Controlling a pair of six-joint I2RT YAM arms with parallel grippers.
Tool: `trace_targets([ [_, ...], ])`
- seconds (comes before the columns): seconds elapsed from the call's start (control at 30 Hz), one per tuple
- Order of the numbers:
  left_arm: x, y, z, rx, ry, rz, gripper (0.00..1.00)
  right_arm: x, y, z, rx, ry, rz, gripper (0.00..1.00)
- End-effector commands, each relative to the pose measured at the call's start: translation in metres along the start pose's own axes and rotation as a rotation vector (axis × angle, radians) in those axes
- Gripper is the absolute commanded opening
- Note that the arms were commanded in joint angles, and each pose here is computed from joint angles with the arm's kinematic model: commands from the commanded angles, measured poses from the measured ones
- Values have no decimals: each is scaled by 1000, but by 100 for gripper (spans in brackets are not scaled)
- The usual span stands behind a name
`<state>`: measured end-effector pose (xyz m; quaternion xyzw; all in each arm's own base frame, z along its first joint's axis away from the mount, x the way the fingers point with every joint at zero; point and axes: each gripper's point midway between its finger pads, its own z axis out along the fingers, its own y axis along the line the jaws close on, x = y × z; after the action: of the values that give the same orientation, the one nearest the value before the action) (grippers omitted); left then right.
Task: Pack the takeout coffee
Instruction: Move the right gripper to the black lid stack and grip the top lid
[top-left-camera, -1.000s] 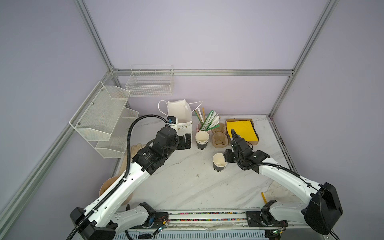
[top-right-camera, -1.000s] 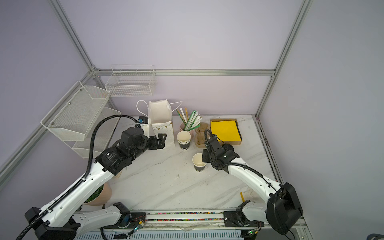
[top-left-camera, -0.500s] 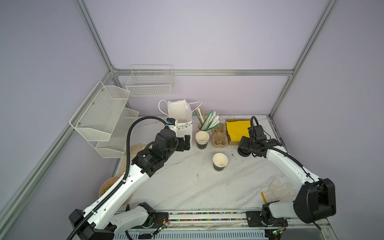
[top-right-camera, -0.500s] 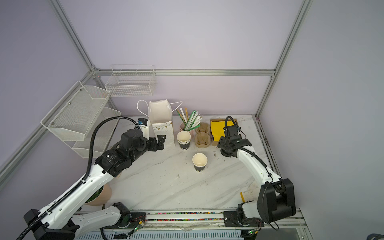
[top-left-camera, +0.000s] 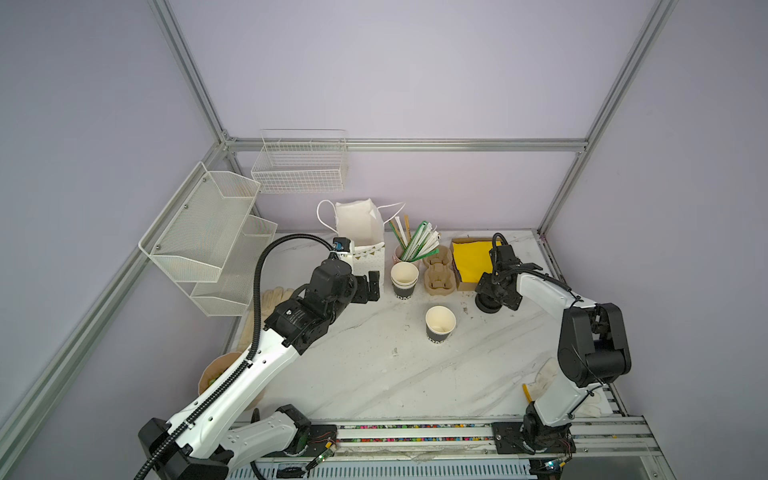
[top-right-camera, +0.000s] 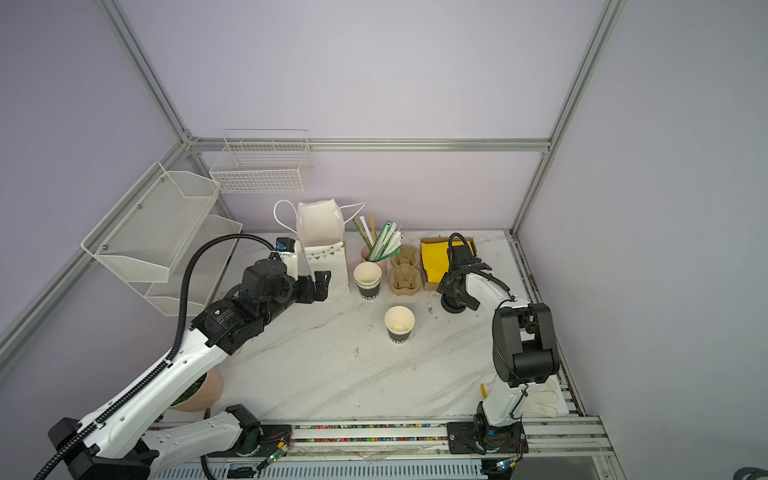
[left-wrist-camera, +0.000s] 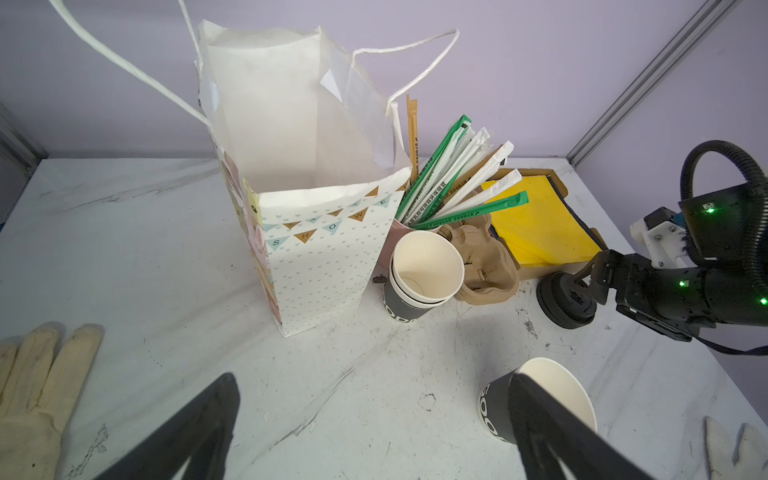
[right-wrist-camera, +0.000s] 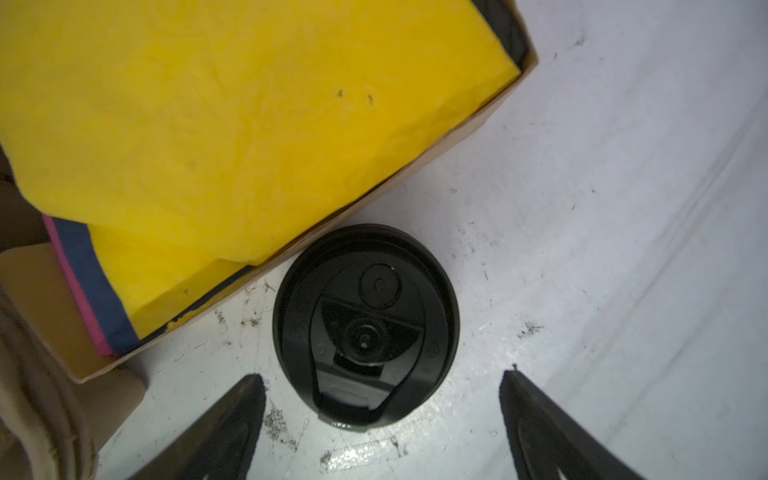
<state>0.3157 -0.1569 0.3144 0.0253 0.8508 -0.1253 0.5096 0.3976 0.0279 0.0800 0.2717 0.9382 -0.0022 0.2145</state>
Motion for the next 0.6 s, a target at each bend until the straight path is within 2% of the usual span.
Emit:
trace_targets([
  [0.0,0,5,-1,-11,-21,3,100,-8,6,1,-40,-6,16,90],
  [0.2,0,6,-1,-18,-21,4,100,-8,16,5,-90,-8,-3,91],
  [0.57,2,5,2,-17,-11,6,100,-2,9,17,-57,7,-22,93],
])
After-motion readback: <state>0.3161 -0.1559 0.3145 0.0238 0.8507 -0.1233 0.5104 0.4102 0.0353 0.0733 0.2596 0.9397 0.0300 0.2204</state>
